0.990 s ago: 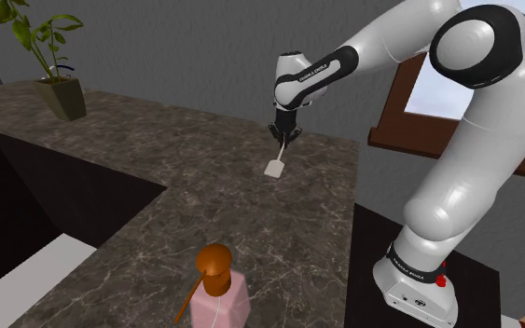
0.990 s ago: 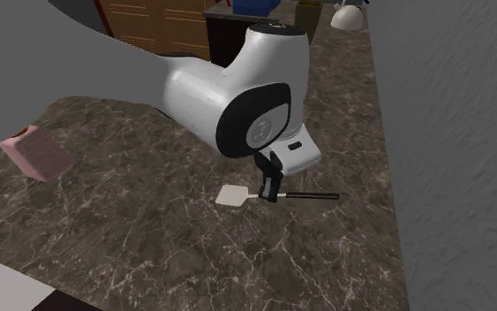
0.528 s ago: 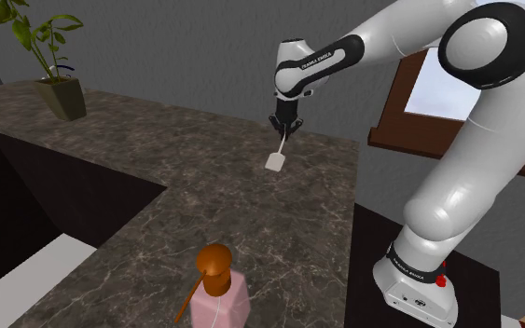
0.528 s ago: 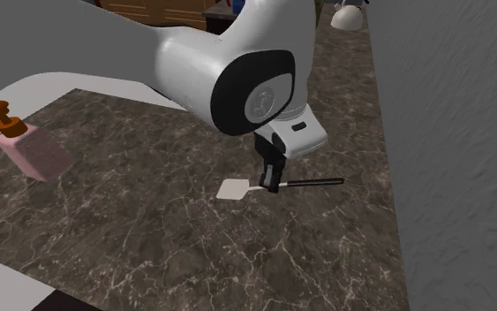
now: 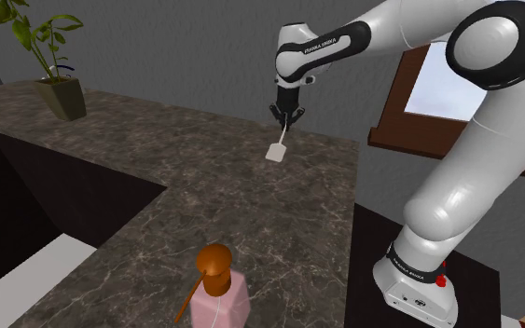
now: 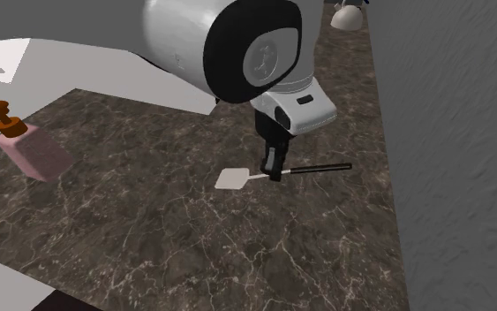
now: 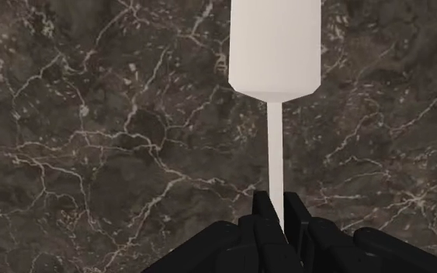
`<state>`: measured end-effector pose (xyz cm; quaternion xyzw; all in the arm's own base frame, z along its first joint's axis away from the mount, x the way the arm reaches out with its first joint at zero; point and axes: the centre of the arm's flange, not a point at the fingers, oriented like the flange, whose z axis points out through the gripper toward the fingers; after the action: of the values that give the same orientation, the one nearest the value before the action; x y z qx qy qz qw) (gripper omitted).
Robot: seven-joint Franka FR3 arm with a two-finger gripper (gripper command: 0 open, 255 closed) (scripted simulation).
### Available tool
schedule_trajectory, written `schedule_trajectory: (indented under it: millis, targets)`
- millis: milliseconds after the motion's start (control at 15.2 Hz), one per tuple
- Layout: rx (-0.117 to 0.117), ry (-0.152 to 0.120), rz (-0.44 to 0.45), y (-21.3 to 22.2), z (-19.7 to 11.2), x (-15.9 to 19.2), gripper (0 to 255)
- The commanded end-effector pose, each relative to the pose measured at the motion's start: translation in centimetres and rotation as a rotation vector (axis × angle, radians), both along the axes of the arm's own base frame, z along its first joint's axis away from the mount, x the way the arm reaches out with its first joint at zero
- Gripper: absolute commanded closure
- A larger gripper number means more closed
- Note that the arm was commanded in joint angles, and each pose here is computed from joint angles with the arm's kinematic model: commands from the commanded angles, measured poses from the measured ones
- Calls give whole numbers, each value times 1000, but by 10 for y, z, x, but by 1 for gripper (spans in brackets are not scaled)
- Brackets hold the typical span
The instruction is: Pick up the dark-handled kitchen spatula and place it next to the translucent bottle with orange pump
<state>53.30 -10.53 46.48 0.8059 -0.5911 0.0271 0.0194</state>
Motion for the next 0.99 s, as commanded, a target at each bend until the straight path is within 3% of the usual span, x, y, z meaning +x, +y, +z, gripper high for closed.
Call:
schedule_trajectory:
  millis: [0, 924]
  targets:
    - [0, 0, 0, 1, 11, 0, 255]
    - [0, 0, 0, 1, 85, 0, 255]
